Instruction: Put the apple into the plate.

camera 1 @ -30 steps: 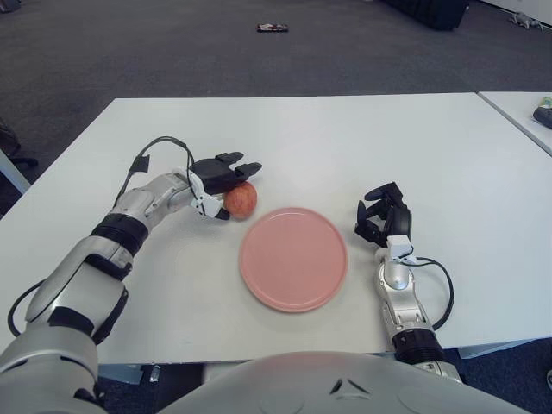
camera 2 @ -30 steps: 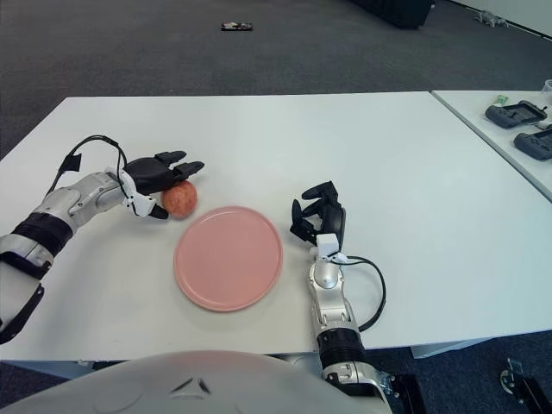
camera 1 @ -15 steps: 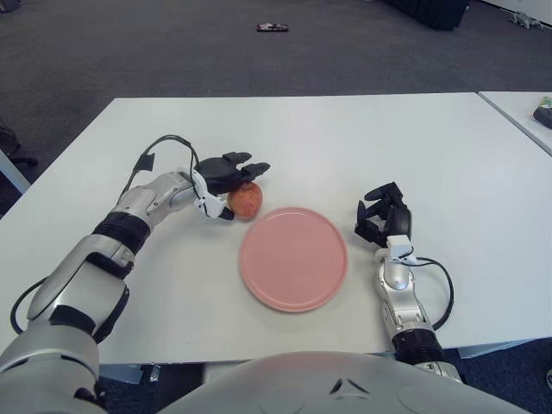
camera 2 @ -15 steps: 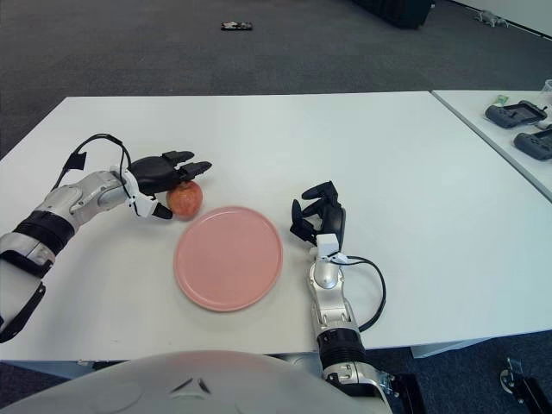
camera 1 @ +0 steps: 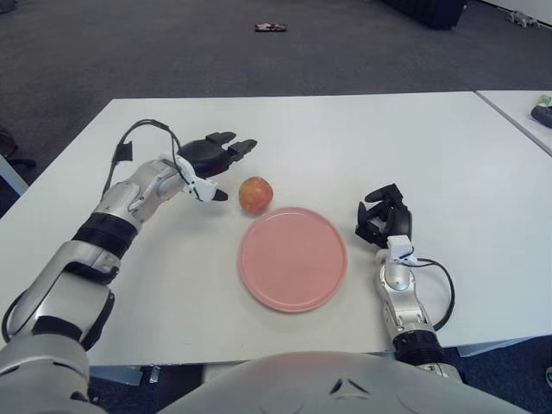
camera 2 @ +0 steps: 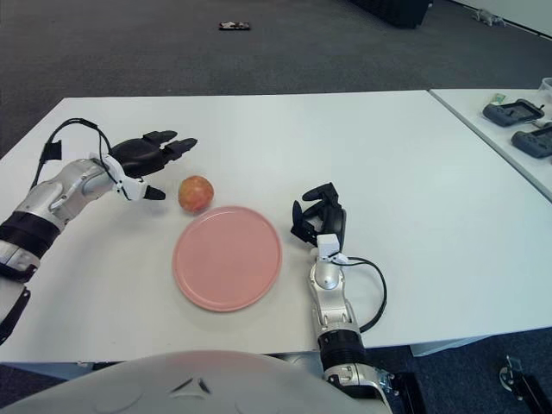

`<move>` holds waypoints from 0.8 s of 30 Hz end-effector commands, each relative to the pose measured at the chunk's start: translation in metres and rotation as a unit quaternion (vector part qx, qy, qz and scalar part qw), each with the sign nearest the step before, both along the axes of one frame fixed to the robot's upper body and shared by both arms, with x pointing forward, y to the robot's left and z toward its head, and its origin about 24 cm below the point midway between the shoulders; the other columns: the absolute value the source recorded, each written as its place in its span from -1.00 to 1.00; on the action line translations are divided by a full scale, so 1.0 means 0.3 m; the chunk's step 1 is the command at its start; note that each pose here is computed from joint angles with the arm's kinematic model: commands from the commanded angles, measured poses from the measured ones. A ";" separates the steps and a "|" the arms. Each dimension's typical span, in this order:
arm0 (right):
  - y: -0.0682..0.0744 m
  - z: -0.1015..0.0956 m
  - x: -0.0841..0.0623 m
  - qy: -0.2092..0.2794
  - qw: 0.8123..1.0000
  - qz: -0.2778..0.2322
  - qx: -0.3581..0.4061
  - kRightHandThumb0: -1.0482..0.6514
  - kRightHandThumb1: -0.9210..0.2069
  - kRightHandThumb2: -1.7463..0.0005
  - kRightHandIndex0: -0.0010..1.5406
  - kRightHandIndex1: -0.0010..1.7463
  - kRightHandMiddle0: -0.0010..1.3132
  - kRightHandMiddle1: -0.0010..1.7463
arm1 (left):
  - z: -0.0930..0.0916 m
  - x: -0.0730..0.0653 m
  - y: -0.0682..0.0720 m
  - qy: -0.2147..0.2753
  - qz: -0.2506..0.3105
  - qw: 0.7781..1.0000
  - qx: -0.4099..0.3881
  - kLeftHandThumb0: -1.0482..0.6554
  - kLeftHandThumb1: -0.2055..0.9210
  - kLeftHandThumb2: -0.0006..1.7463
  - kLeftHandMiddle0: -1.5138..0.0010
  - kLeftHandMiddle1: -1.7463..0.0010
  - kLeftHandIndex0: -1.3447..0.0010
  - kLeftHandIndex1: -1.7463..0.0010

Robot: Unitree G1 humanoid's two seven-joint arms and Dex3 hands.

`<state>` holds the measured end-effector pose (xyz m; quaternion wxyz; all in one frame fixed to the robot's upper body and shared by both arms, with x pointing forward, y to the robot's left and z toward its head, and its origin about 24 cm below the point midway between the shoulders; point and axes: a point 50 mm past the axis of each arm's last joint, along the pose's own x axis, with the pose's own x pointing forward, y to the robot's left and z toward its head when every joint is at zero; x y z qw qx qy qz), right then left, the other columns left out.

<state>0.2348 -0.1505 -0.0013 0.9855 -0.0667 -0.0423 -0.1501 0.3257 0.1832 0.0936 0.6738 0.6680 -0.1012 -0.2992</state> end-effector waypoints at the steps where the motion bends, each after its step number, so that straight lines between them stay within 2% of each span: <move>1: -0.011 -0.004 0.000 0.006 1.000 -0.004 0.002 -0.24 -0.37 -0.16 -0.19 0.93 -0.36 1.00 | 0.000 -0.015 0.012 0.007 0.015 0.999 -0.032 -0.84 0.07 0.07 1.00 0.95 1.00 1.00; 9: -0.013 -0.004 0.001 0.005 1.000 -0.001 0.009 -0.25 -0.34 -0.18 -0.18 0.94 -0.35 1.00 | 0.012 -0.034 0.009 -0.001 0.013 0.997 -0.071 -0.91 0.15 0.02 1.00 1.00 1.00 1.00; 16: -0.016 -0.004 0.003 0.002 1.000 -0.001 0.016 -0.25 -0.32 -0.20 -0.17 0.94 -0.33 1.00 | 0.041 -0.055 -0.024 -0.004 -0.010 0.995 -0.096 -0.89 0.14 0.02 1.00 1.00 1.00 1.00; 24: -0.017 -0.004 0.004 -0.004 1.000 0.002 0.019 -0.25 -0.30 -0.22 -0.16 0.93 -0.32 1.00 | 0.058 -0.065 -0.046 -0.006 -0.037 0.996 -0.076 -0.88 0.13 0.04 1.00 1.00 1.00 1.00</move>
